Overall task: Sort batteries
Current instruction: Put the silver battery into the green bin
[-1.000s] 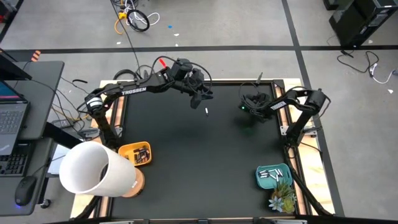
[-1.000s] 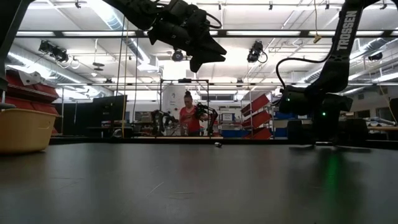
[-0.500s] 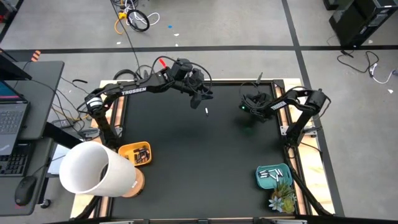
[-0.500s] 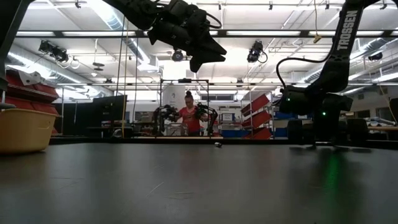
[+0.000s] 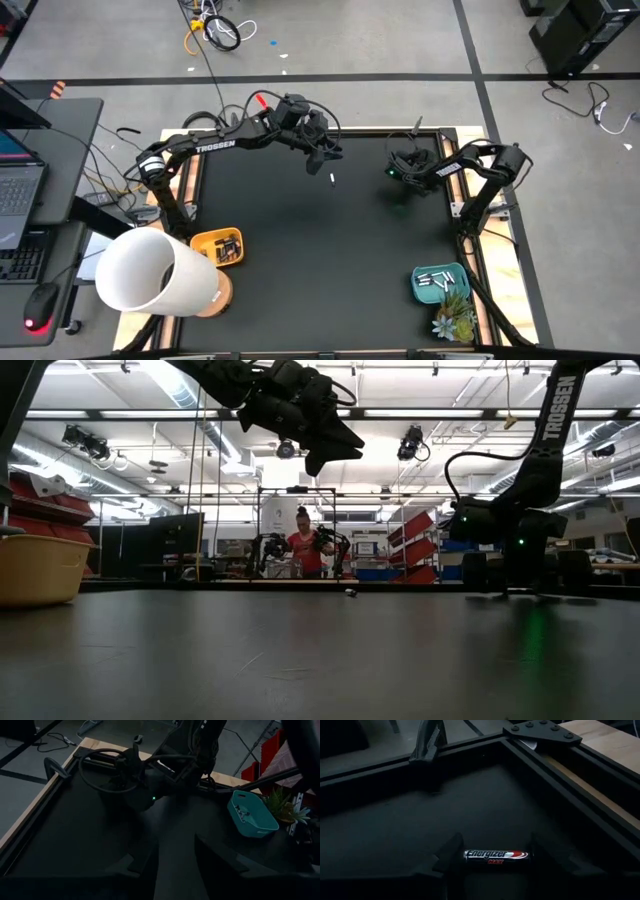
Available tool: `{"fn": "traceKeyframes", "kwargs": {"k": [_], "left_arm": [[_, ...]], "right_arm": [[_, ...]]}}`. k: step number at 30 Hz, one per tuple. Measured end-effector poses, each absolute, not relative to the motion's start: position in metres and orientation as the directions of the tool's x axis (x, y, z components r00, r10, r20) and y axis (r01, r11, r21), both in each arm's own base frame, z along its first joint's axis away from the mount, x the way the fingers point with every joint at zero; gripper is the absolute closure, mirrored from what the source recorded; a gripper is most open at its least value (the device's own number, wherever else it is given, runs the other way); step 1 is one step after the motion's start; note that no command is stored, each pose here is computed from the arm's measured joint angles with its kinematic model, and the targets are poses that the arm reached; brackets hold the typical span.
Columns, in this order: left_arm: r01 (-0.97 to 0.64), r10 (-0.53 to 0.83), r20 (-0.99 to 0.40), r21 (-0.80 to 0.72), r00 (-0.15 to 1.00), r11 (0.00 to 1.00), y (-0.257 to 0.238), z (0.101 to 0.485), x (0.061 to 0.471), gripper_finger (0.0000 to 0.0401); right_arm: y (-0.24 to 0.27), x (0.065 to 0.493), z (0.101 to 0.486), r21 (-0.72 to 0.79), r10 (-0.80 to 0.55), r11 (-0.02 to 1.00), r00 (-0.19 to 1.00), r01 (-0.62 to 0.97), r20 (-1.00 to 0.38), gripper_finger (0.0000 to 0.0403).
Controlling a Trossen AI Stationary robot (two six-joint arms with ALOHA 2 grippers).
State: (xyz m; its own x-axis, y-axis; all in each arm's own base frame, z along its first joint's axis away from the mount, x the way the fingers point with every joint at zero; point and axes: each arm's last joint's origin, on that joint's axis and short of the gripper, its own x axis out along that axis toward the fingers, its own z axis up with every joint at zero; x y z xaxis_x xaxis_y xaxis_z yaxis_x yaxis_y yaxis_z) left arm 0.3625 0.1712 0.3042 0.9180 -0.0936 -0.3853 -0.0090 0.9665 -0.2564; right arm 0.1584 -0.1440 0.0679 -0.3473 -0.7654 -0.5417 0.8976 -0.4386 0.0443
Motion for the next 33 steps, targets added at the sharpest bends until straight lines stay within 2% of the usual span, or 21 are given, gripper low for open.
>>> {"fn": "traceKeyframes", "kwargs": {"k": [11, 23, 28, 33], "left_arm": [[-0.010, -0.094, -0.385, -0.259, 0.918, 0.966, 0.171, 0.304, 0.363, 0.0261], [-0.015, -0.088, -0.386, -0.257, 0.918, 0.966, 0.171, 0.304, 0.363, 0.0261], [-0.029, -0.086, -0.386, -0.281, 0.918, 0.959, 0.171, 0.304, 0.363, 0.0261], [-0.053, -0.085, -0.386, -0.334, 0.919, 0.941, 0.172, 0.304, 0.363, 0.0261]], "right_arm": [[-0.140, 0.162, 0.071, 0.040, -0.769, -0.404, -0.315, 0.914, -0.556, 0.0224], [-0.130, 0.161, 0.098, 0.048, -0.773, -0.331, -0.242, 0.942, -0.587, 0.0224], [-0.120, 0.163, 0.113, 0.067, -0.767, -0.249, -0.155, 0.966, -0.622, 0.0224], [-0.107, 0.167, 0.134, 0.150, -0.747, -0.112, 0.016, 0.982, -0.664, 0.0224]]}}
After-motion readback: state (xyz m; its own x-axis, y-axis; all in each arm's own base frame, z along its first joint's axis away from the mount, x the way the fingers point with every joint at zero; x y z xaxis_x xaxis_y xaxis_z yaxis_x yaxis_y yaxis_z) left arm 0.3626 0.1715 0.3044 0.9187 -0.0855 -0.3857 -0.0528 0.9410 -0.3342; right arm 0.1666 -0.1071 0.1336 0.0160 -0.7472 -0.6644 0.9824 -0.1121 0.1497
